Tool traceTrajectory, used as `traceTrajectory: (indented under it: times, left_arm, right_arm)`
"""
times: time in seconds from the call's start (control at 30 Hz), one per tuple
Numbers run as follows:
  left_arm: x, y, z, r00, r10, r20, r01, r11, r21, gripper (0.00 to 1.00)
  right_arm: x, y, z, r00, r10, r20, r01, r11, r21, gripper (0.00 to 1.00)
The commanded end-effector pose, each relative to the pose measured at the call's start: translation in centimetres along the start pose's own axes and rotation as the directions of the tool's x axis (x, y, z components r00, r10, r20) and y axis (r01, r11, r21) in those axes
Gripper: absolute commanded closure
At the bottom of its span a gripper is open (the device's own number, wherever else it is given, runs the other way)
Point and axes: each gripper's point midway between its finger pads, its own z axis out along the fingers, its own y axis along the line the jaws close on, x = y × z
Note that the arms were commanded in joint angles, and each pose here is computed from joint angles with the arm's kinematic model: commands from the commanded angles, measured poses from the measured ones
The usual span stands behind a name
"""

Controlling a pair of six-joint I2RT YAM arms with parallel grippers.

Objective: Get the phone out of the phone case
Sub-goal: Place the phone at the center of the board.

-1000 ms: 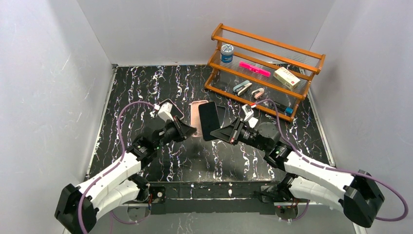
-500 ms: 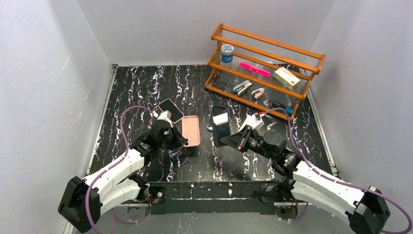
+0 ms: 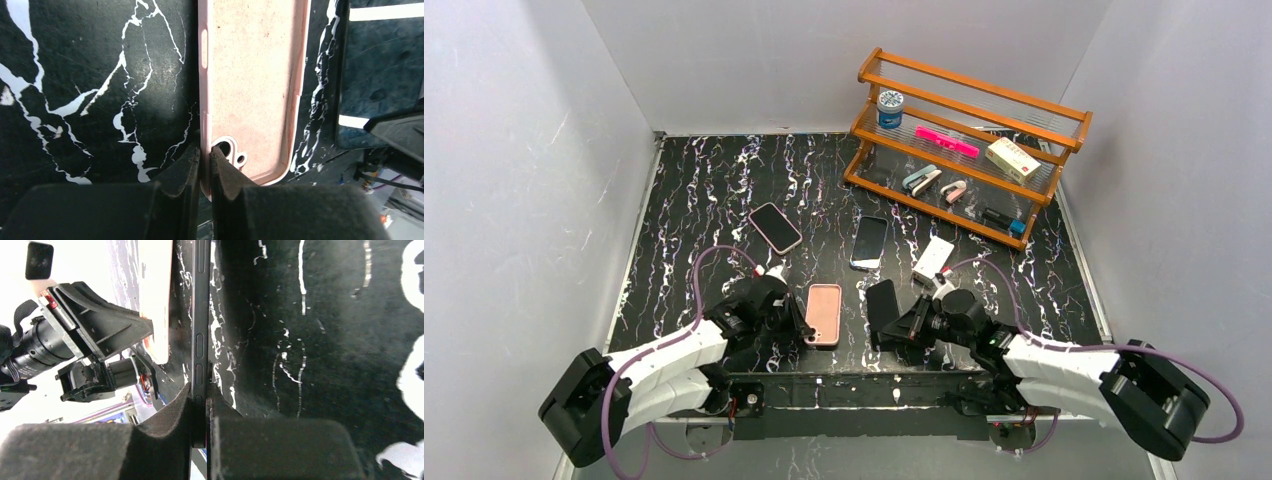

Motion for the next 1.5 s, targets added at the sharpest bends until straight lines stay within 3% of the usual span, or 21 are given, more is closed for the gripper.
traceTrajectory:
  times: [0.0, 0.2, 0.33, 0.57, 0.77, 1.03, 1.1, 1.17, 1.37, 1.47]
  left_arm:
    - [-0.3, 0.3, 0.1, 0.998, -0.040, 0.049, 0.040, 0.999, -0.012, 1.00]
    - [-0.6, 1.4, 0.2, 0.993, -0.067, 0.093, 0.072, 0.996, -0.045, 1.00]
    - [0.1, 2.1, 0.4, 0.995, -0.069, 0.075, 0.074, 0.995, -0.062, 1.00]
    - [1.5, 3.0, 0.2, 0.998, -0.061, 0.031, 0.063, 0.994, -0.088, 0.97]
    - [1.7, 4.8, -1.0, 0.999, -0.024, 0.031, 0.029, 0.985, -0.171, 0.95]
    - [2.8, 5.4, -1.2, 1.000, -0.003, -0.025, -0.002, 0.981, -0.194, 0.90]
    - [3.0, 5.3, -1.2, 0.999, 0.011, -0.044, -0.019, 0.981, -0.193, 0.85]
    - [3.1, 5.3, -1.3, 0.998, 0.022, -0.055, -0.032, 0.980, -0.198, 0.79]
    - [3.3, 5.5, -1.6, 0.998, 0.019, -0.064, -0.033, 0.976, -0.214, 0.46]
    - [2.5, 5.3, -2.0, 0.999, 0.025, -0.038, -0.033, 0.974, -0.226, 0.34]
  right_arm:
    - [-0.5, 4.6, 0.5, 1.000, -0.007, 0.021, 0.011, 0.986, -0.166, 0.99]
    - [0.7, 5.1, 1.8, 1.000, -0.010, -0.001, 0.010, 0.988, -0.154, 0.98]
    - [1.6, 5.5, 2.9, 0.999, -0.019, -0.028, 0.015, 0.989, -0.145, 0.91]
    - [2.8, 5.4, 4.6, 0.998, -0.026, -0.065, 0.019, 0.995, -0.101, 0.65]
    - [3.7, 3.8, 4.9, 0.995, -0.035, -0.091, 0.034, 0.999, -0.013, 0.50]
    - [4.1, 1.9, 4.2, 0.985, -0.114, -0.127, 0.129, 0.985, 0.111, 0.21]
    - [4.2, 1.3, 3.9, 0.981, -0.133, -0.142, 0.153, 0.977, 0.145, 0.15]
    - [3.8, 0.9, 3.7, 0.978, -0.163, -0.130, 0.185, 0.965, 0.184, 0.02]
    - [4.4, 0.4, 2.8, 0.958, -0.215, -0.188, 0.255, 0.941, 0.222, 0.01]
    - [4.6, 0.3, 2.4, 0.949, -0.236, -0.207, 0.282, 0.932, 0.229, 0.01]
